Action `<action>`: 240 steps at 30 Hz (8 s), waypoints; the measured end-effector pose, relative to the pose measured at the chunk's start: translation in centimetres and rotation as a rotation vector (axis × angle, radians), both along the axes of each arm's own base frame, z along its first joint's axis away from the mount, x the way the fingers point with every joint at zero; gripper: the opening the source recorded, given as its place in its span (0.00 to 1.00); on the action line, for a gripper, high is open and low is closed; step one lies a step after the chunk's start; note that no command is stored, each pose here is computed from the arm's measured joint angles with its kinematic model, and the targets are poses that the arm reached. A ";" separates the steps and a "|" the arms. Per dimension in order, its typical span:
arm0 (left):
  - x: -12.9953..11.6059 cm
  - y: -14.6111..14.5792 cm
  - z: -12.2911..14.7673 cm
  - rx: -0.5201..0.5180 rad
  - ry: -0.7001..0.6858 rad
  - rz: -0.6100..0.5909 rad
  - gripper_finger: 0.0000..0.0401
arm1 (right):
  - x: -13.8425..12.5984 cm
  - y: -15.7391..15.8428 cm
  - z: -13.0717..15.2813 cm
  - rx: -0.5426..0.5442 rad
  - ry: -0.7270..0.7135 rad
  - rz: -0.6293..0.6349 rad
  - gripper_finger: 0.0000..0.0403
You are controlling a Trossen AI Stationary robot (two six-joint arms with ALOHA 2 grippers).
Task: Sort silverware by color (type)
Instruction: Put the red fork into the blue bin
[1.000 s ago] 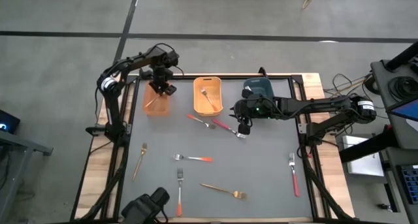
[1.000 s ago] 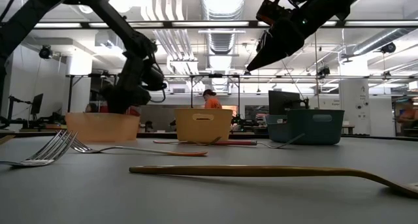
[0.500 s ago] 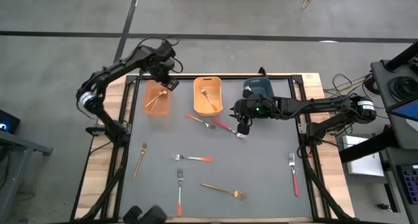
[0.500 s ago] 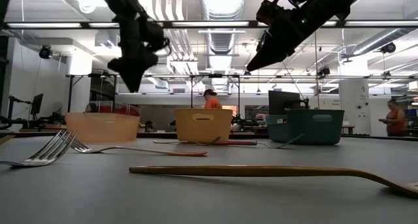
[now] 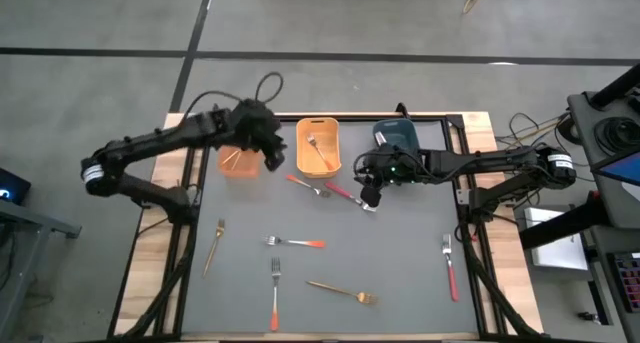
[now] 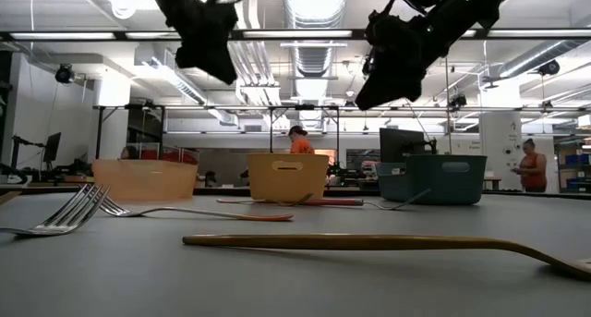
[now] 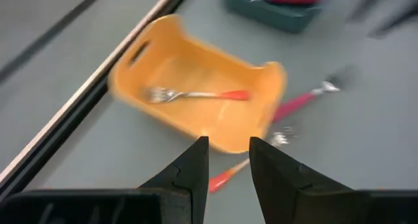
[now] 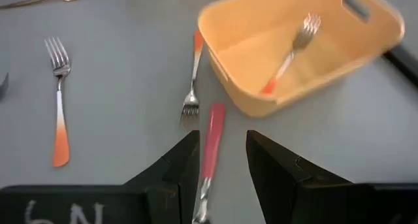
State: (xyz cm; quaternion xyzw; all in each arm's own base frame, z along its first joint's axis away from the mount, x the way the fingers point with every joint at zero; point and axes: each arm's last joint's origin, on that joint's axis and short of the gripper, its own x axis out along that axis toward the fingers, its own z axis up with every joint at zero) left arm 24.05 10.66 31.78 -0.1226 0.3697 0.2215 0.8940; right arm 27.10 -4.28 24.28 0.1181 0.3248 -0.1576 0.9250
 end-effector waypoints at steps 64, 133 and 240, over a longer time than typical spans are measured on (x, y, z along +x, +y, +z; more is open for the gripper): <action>3.1 -3.4 -2.7 0.390 -0.271 -0.341 0.23 | -12.2 14.8 -8.7 0.795 1.090 -0.741 0.23; 3.3 -3.2 -2.0 0.549 -0.280 -0.396 0.23 | -5.5 14.1 -4.3 0.862 0.569 -0.324 0.03; -1.7 -4.5 -1.1 0.418 -0.575 -0.217 0.23 | 2.8 0.8 3.5 -0.543 -0.129 -0.146 0.03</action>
